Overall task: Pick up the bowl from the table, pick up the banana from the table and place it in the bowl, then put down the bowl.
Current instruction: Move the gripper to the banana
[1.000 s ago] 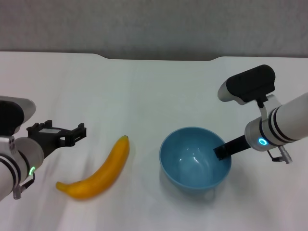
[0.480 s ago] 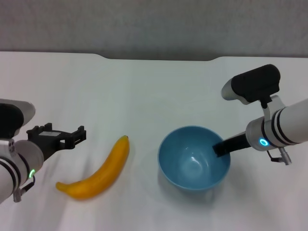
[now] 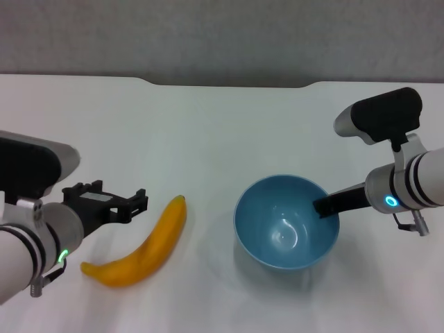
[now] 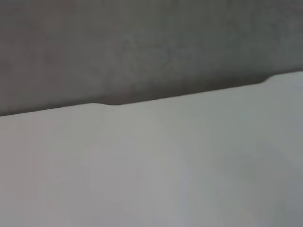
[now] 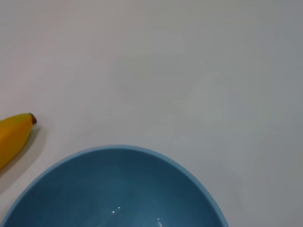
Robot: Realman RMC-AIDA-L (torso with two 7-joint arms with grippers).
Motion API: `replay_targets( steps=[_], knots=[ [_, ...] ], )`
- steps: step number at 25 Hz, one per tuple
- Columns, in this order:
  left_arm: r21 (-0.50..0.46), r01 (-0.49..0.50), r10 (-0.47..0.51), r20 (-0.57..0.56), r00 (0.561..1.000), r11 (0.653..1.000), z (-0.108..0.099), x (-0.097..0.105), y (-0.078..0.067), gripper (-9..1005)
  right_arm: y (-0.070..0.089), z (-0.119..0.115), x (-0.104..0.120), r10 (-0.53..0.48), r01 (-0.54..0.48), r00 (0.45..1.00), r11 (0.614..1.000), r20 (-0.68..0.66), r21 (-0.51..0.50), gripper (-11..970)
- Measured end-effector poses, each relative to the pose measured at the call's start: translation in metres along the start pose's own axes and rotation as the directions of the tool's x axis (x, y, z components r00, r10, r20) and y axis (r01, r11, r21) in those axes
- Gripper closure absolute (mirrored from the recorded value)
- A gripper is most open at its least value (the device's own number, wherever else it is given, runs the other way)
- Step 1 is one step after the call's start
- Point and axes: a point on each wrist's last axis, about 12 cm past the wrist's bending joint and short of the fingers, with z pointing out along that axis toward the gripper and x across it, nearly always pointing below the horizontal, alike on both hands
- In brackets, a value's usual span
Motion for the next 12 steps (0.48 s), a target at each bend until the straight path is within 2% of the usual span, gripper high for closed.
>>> replay_targets(
  steps=[7,12],
  knots=[
    [0.03,-0.063,0.065,-0.069,0.996,0.998,0.004,-0.003,-0.016,176,0.0,-0.01,-0.003,0.008,-0.008,0.998,1.0,0.061,-0.006,925],
    [0.063,-0.09,0.095,-0.082,0.992,0.994,0.007,-0.001,-0.027,233,0.001,-0.015,-0.006,0.01,-0.009,0.996,1.0,0.086,-0.009,924]
  ],
)
